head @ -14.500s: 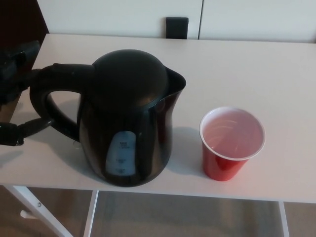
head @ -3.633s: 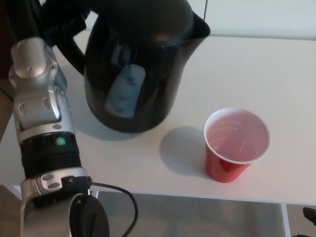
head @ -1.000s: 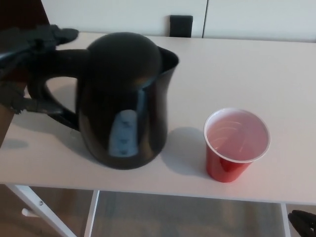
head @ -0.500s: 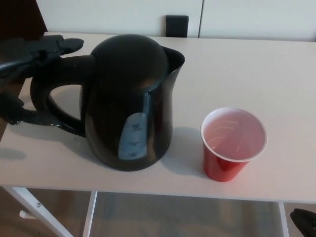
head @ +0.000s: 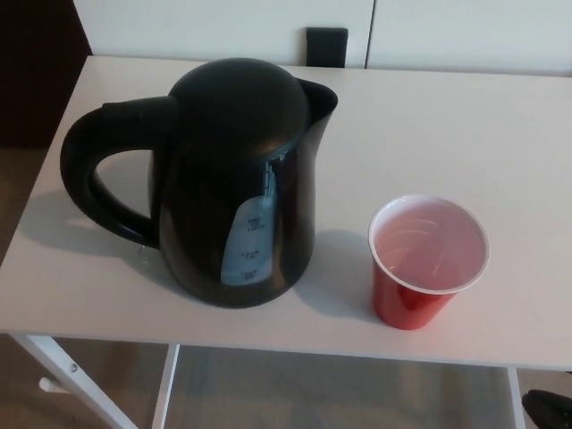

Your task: The robot walk towards a table in front and uses its left hand to pick up the pot from the base and pour water to the cup on the right hand side

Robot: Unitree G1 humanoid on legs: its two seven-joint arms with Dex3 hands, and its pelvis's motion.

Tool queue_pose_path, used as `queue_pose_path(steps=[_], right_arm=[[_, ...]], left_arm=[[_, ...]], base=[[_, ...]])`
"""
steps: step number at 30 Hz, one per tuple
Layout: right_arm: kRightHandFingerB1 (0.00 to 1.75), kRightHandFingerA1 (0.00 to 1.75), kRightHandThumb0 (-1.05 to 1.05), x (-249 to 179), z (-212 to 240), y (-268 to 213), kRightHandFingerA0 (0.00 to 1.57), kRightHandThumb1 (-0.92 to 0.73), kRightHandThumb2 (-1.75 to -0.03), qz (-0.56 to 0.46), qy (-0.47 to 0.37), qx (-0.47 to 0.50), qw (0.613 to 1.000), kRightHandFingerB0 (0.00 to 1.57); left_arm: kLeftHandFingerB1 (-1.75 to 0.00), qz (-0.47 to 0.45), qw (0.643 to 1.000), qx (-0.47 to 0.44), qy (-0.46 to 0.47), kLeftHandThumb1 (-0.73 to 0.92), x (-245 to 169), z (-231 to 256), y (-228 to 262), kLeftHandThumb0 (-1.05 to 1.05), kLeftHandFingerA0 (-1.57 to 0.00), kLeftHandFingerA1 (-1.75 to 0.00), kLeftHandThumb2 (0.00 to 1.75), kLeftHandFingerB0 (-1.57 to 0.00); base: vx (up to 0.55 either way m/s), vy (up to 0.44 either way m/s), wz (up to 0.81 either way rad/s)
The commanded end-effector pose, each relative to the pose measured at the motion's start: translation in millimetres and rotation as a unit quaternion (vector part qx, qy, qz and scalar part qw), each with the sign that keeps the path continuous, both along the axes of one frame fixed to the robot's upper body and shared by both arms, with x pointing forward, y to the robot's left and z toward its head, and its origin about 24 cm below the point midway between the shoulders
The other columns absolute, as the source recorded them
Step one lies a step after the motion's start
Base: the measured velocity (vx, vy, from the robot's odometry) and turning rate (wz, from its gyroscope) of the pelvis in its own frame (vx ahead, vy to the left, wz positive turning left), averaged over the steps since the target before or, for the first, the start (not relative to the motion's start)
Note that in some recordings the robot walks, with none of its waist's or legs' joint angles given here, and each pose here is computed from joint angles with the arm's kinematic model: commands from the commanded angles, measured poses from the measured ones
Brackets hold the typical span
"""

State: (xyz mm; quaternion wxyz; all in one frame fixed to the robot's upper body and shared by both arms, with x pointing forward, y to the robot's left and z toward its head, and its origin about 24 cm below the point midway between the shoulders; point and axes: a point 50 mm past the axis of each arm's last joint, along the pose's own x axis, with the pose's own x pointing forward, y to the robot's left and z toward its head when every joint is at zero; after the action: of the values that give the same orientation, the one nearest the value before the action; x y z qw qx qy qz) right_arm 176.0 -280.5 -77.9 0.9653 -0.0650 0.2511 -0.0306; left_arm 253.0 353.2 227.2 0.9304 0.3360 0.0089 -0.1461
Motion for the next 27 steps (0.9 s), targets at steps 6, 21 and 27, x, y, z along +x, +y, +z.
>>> queue_pose_path(steps=[6,21,27], right_arm=[[0.43,0.51,-0.62,-17,-8,-4,0.23,-0.44,-0.76,-0.001,0.023,-0.004,1.000,0.08],[0.42,0.51,-0.64,-61,6,-47,0.20,-0.50,-0.80,-0.108,-0.019,0.011,0.994,0.07],[0.50,0.50,-0.39,-97,10,-82,0.00,-0.47,-1.04,-0.226,-0.048,0.067,0.971,0.00]], left_arm=[[0.00,0.069,0.986,-0.146,-0.050,0.52,-102,-18,61,-0.78,0.00,0.00,0.56,0.00],[-0.04,0.309,0.884,-0.254,0.241,0.66,-240,-217,66,-0.88,0.00,-0.10,0.98,0.00],[-0.14,0.367,0.814,-0.301,0.336,0.62,-272,-265,46,-0.82,0.00,-0.25,0.96,-0.02]], base=[[0.00,0.000,0.00],[0.00,0.000,0.00],[0.00,0.000,0.00]])
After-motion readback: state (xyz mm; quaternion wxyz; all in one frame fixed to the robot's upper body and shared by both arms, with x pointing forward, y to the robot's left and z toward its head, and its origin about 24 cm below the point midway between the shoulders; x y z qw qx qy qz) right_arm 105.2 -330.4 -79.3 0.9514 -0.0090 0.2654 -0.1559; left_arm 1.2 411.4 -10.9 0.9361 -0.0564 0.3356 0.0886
